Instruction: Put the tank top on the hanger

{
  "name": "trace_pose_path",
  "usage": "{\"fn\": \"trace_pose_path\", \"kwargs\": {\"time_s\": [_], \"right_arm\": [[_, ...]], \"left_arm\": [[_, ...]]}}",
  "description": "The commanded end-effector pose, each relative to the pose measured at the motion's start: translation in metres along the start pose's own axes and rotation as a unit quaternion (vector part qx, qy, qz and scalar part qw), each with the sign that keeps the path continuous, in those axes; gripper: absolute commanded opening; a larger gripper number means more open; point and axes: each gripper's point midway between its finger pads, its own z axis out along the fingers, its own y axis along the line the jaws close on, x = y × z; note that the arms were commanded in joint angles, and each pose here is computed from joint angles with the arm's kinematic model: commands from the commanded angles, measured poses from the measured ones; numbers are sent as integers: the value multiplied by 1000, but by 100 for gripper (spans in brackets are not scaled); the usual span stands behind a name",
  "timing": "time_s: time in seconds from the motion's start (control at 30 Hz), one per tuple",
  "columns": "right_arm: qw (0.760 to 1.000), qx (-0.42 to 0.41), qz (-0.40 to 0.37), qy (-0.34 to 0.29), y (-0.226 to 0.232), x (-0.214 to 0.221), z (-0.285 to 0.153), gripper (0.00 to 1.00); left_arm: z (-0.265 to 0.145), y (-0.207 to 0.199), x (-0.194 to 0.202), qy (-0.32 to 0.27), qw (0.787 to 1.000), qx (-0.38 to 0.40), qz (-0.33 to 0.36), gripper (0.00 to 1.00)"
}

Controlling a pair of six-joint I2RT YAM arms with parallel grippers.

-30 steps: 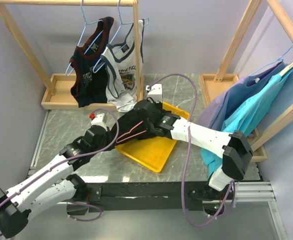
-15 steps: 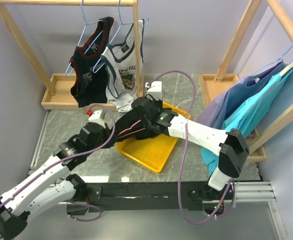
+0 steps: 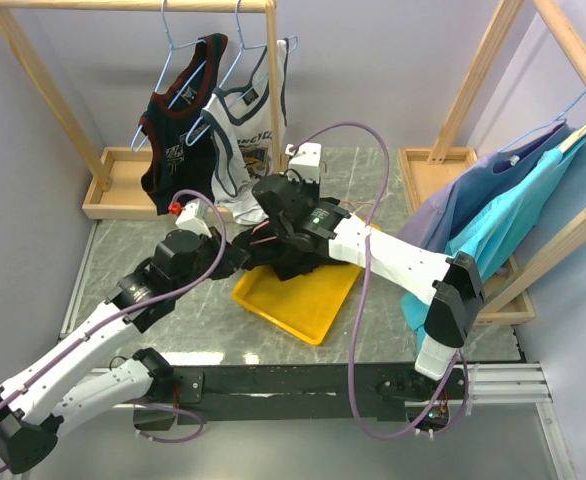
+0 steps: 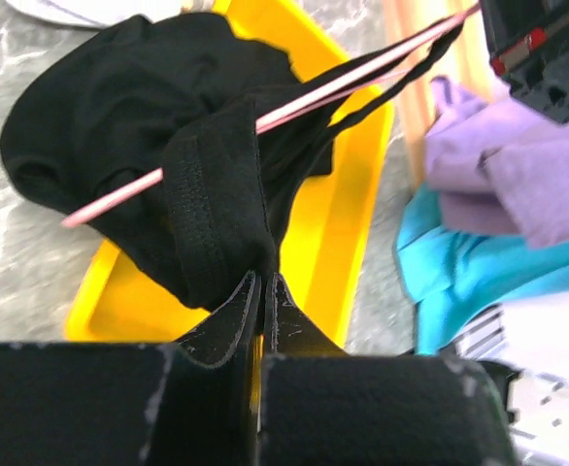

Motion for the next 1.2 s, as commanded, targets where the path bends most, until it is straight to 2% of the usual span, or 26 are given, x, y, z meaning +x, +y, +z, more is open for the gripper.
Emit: {"fn": "trace_pose_path", "kwargs": {"time_s": [0.0,0.1,0.3,0.33,0.43,0.57,0.6,0.63,0.8,0.97,1.17], "right_arm": [[999,3,32,-30,4,-30,-13,0],[999,-14,28,-33,9,-34,-26,0],[999,-29,14,-41,6,-46,-45,0],[999,-31,13,-41,5,-48,-46,0],[998,-46,8,-47,0,-61,-51,0],[997,-63,-4,-50,-6,-75,-59,0],[996,-80,-2,-49,-4,-78,-61,0],[995,-86,-2,-50,-6,-81,-63,0],[992,-116,-7,-47,-10,-89,-72,0],[991,-123,-13,-46,-13,-91,-75,0],[991,-127,-17,-47,-13,-93,-76,0]], "left_arm": [[0,-40,-41,-64,996,54,-40,4],[3,-50,-57,-87,994,61,-28,9],[11,-71,-75,-88,994,68,21,24],[9,-78,-79,-91,992,79,26,36],[2,-90,-90,-92,990,87,58,57],[-21,-99,-112,-114,983,89,113,62],[-23,-98,-111,-107,979,88,148,62],[-28,-102,-111,-98,977,91,166,59],[-22,-73,-74,-13,960,74,268,57],[-19,-61,-58,25,950,71,304,57],[-16,-67,-42,67,936,103,330,57]]}}
